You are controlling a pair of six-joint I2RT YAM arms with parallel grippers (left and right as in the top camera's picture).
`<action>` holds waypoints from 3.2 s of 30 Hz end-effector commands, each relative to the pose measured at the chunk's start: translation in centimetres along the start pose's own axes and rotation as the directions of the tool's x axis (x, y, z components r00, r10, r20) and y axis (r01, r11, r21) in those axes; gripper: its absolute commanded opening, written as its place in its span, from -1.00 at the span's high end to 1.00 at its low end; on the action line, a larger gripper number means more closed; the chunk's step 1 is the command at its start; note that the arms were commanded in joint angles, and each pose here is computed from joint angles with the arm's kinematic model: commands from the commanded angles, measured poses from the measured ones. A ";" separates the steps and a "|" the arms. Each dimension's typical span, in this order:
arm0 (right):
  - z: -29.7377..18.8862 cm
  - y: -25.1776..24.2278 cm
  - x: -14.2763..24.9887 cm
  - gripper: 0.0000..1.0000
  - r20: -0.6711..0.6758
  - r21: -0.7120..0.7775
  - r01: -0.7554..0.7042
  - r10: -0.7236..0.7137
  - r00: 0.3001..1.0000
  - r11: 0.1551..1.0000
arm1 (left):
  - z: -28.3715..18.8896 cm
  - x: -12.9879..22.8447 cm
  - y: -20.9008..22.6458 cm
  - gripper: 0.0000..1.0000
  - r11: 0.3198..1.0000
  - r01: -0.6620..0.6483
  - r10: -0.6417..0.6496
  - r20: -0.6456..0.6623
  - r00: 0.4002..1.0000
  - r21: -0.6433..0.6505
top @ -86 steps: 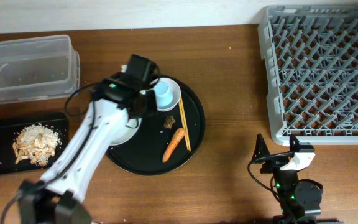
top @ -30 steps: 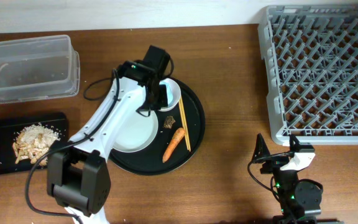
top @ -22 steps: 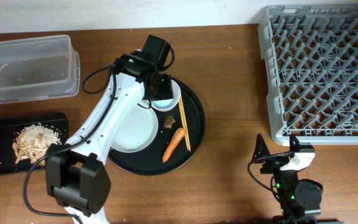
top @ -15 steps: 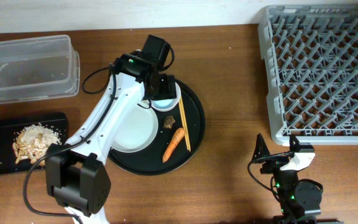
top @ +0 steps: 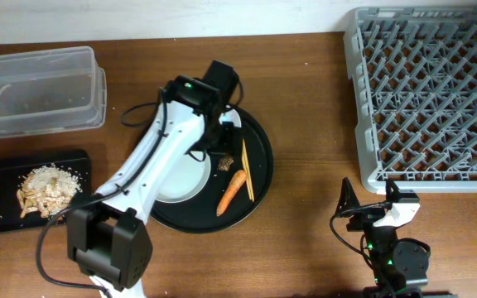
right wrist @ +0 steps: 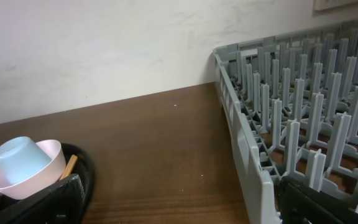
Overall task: Sort waste into correct bins and load items into the dishwasher rack
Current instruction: 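Release the plate and move the left gripper to the carrot, then grasp the orange carrot with the left gripper and lift it, then carry the carrot left and drop it onto the black tray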
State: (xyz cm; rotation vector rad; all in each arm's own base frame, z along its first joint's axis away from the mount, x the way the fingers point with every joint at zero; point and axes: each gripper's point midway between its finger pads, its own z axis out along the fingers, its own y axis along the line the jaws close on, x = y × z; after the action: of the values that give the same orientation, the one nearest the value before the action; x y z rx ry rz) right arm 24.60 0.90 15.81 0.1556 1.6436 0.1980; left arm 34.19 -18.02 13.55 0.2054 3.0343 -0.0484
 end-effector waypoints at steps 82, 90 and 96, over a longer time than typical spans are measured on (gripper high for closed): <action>0.0 -0.1 0.3 -0.97 -0.003 0.004 0.011 -0.011 1.000 1.000 | -1.4 -2.4 16.1 0.52 0.881 0.468 -0.425 0.326 0.845 -0.065; 0.0 -0.1 0.3 -0.97 -0.003 0.004 0.011 -0.011 1.000 1.000 | -1.6 0.0 29.6 0.52 0.558 0.829 -0.763 0.378 0.524 -0.022; 0.0 -0.1 0.3 -0.97 -0.003 0.004 0.011 -0.011 1.000 1.000 | 0.3 2.9 37.1 0.50 0.377 0.926 -0.851 0.382 0.361 -0.036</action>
State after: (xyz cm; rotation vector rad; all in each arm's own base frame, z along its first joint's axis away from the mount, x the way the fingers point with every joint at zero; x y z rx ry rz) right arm 24.60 0.91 15.81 0.1550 1.6437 0.1980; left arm 37.00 15.97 13.65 -1.2520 2.4131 0.1735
